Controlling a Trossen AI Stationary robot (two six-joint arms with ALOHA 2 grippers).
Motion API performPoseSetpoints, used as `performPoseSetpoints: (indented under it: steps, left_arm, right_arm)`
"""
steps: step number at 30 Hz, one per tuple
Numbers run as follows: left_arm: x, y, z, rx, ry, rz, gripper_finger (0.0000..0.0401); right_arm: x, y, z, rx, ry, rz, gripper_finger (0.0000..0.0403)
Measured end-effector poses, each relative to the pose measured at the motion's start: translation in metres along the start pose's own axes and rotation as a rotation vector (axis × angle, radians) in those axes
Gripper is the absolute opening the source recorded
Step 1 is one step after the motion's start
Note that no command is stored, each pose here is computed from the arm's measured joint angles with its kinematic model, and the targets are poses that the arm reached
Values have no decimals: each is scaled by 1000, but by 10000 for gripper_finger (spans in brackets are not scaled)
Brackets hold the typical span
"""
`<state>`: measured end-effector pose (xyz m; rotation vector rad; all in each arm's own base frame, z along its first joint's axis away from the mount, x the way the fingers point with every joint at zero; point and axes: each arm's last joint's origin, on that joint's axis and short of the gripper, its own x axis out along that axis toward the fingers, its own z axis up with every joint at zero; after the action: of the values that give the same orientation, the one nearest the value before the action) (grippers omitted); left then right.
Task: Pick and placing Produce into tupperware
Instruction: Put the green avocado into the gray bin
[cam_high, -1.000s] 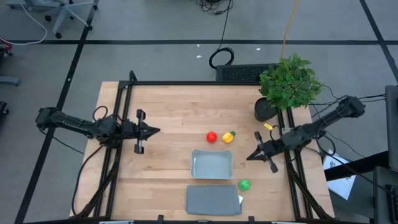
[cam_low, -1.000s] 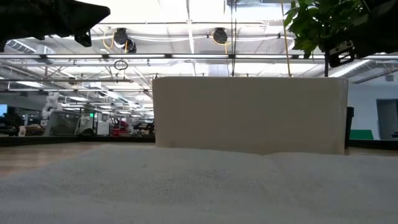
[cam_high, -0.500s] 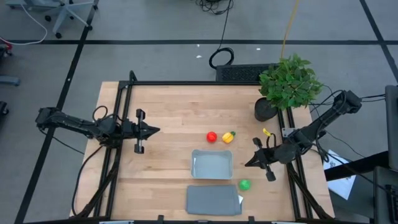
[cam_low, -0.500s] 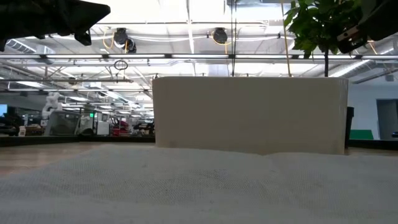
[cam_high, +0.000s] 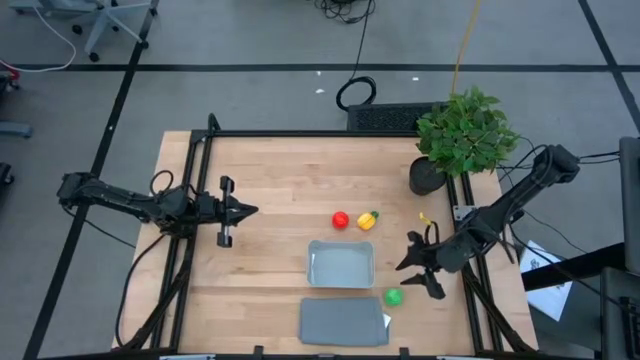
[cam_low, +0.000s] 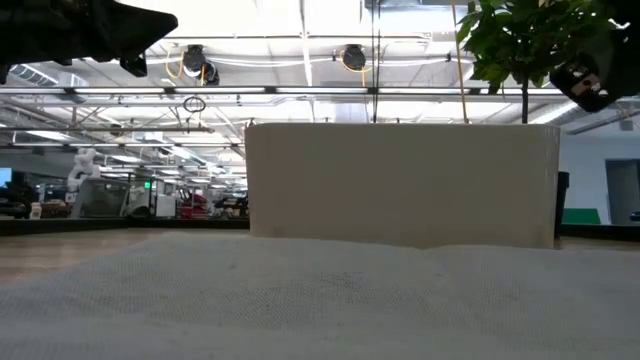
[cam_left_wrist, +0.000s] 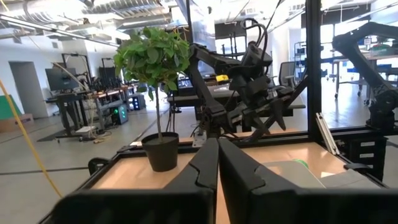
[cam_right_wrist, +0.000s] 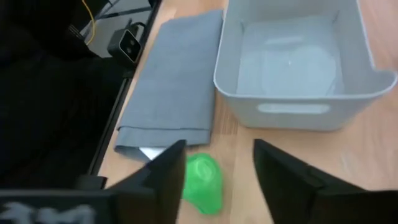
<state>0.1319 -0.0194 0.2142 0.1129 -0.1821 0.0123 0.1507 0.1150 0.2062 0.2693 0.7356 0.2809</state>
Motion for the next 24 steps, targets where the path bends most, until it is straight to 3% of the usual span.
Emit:
performPoseSetpoints:
  steps: [6,10,19,24]
  left_arm:
    - [0,0,-1,-16,8,-1,21]
    - [0,0,-2,-23,19,-3,21]
    - [0,0,-3,-47,33,-4,21]
    - [0,-1,-4,-47,43,-6,21]
  right_arm:
    - [11,1,-5,57,50,-16,293]
    - [17,1,-8,100,95,0,333]
    - [32,8,-7,128,115,81,348]
    - [40,6,-12,143,153,55,348]
